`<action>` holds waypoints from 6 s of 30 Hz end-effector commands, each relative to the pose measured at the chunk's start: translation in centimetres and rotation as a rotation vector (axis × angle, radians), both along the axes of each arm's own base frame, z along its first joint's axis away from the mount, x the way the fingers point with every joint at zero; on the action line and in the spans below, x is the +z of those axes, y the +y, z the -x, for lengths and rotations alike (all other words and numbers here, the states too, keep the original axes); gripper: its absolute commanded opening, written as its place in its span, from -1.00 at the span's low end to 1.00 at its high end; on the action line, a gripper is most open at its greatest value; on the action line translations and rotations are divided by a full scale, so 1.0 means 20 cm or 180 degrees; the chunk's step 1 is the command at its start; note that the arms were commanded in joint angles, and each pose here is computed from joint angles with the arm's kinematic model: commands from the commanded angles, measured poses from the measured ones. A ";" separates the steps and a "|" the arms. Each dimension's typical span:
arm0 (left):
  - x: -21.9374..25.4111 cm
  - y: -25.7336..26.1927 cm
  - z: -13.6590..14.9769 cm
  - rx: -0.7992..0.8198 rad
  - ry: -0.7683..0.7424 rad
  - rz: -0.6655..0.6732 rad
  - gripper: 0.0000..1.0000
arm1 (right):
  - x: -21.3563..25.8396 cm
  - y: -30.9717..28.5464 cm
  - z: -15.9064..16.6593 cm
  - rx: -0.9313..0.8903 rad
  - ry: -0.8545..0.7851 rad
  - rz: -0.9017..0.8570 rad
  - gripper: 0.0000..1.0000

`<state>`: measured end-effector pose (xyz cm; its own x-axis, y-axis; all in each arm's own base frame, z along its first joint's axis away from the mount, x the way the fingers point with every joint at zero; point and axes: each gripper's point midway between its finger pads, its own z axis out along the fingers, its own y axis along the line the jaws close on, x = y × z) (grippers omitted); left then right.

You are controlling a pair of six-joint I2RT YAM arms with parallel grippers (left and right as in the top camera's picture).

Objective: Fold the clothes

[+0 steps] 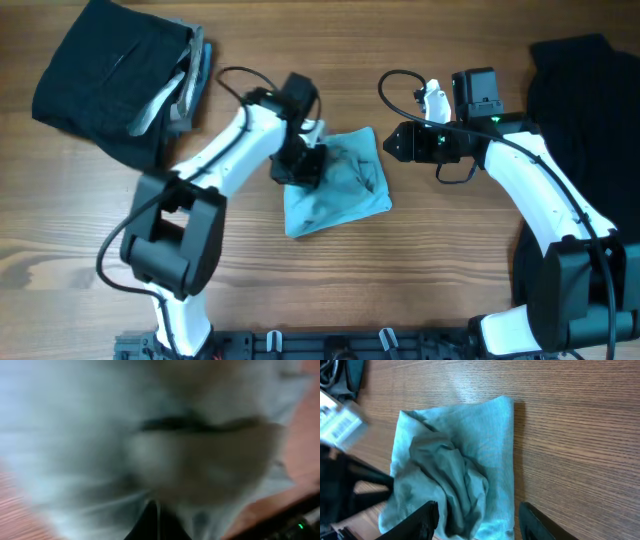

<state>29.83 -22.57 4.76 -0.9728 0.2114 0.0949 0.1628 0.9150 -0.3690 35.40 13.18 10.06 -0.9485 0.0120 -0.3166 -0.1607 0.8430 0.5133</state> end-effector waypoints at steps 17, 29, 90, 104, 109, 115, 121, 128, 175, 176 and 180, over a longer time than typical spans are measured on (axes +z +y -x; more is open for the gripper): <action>0.43 0.21 -0.10 0.0488 -0.0264 0.0095 -0.49 | 0.07 0.33 0.27 0.1532 -0.0313 -0.0298 0.29; 0.44 0.43 -0.23 0.0918 -0.0341 0.0103 -0.28 | -0.18 0.27 0.37 0.1087 0.0038 0.1437 -0.41; -0.02 0.24 -0.26 0.0504 -0.0805 -0.0060 0.41 | -0.33 -0.06 0.24 0.0430 0.0741 0.0507 -0.42; -0.20 0.37 -0.23 0.0810 -0.0287 -0.0054 -0.92 | -0.33 -0.23 0.25 0.0037 0.0951 0.1122 -0.07; -0.18 0.46 -0.23 0.1095 -0.0067 0.0088 -0.92 | -0.07 0.11 0.19 0.0855 0.0191 -0.0064 0.01; -0.12 0.39 -0.25 0.1076 -0.0080 0.0424 0.18 | -0.04 0.24 0.01 0.1057 -0.0525 -0.0028 0.55; 0.01 0.38 -0.29 0.1061 -0.0316 0.0509 0.27 | -0.21 0.33 -0.04 0.1096 -0.0539 0.0215 0.35; 0.10 0.38 -0.32 0.1044 -0.0521 0.0578 0.49 | -0.29 0.28 -0.01 0.0961 -0.0300 0.0391 -0.91; 0.11 0.44 -0.24 0.1400 -0.0482 0.0722 -0.65 | 0.18 0.13 0.12 0.0633 -0.0538 0.0314 -0.32; 0.16 0.41 -0.21 0.1308 -0.0454 0.0746 -0.64 | 0.17 0.10 0.11 0.0518 -0.0504 0.0391 -0.29; 0.21 0.28 -0.06 0.1009 -0.0348 0.0643 -0.56 | 0.13 -0.04 0.05 -0.0188 -0.0344 0.0751 -0.24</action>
